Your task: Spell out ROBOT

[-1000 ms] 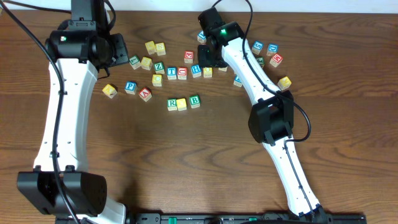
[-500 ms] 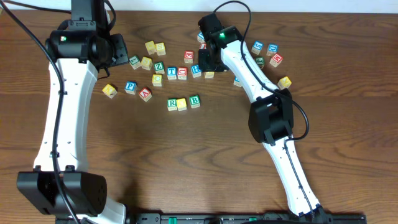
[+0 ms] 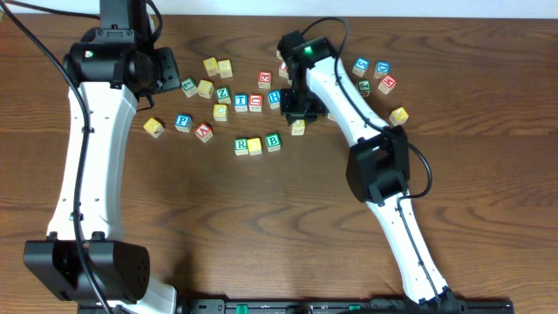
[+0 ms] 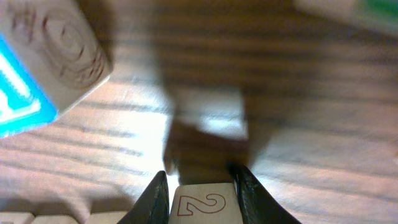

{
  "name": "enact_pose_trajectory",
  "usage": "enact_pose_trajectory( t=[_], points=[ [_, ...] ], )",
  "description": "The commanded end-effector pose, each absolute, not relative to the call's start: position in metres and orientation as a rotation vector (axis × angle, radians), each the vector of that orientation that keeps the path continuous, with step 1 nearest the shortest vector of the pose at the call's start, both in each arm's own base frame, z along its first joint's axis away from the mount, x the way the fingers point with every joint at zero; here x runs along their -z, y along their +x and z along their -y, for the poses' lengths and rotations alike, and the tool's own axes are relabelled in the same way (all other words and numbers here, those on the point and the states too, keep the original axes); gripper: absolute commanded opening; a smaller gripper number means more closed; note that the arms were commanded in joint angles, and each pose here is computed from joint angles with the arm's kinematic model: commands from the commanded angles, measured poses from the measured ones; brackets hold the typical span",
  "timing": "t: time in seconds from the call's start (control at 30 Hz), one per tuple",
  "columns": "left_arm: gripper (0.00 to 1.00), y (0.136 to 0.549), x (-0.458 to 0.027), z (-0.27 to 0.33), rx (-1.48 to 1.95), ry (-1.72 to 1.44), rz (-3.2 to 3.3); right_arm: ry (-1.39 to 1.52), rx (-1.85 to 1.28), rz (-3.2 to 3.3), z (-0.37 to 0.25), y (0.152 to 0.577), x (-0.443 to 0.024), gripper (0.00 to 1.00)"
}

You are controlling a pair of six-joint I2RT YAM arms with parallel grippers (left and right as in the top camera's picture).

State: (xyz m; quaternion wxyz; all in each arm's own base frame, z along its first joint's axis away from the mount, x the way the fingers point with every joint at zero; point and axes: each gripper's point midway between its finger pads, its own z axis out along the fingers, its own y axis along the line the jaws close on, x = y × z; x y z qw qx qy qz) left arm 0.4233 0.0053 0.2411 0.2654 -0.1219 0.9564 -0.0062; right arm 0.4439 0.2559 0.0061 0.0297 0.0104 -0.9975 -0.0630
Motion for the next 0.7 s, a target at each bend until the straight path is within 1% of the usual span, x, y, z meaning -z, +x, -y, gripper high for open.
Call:
enact_pose_trajectory(
  t=[0.0,0.2,0.27,0.33,0.47,0.6,0.67],
  points=[
    [0.52,0.425,-0.239,-0.007,-0.004,-0.316,-2.592,0.11,0.184,3.068,-0.275,0.425,-0.018,0.19],
    [0.51,0.425,-0.239,-0.007,-0.004,-0.317,-2.592,0.156,0.184,3.072,-0.288,0.419,-0.017,0.2],
    [0.52,0.425,-0.239,-0.007,-0.004,-0.317,-2.592,0.157,0.181,3.069,-0.288,0.418,-0.017,0.23],
    [0.51,0.425,-0.239,-0.007,-0.004,-0.317,-2.592,0.155,0.174,3.063,-0.286,0.417,-0.017,0.29],
    [0.52,0.425,-0.239,-0.007,-0.004,-0.317,-2.592,0.155,0.14,3.073,-0.282,0.418,-0.017,0.48],
    [0.52,0.425,-0.239,-0.007,-0.004,-0.316,-2.592,0.164,0.124,3.09,-0.279,0.422,-0.018,0.49],
    [0.52,0.425,-0.239,-0.007,-0.004,-0.317,-2.592,0.186,0.142,3.118,-0.277,0.431,-0.025,0.48]
  ],
)
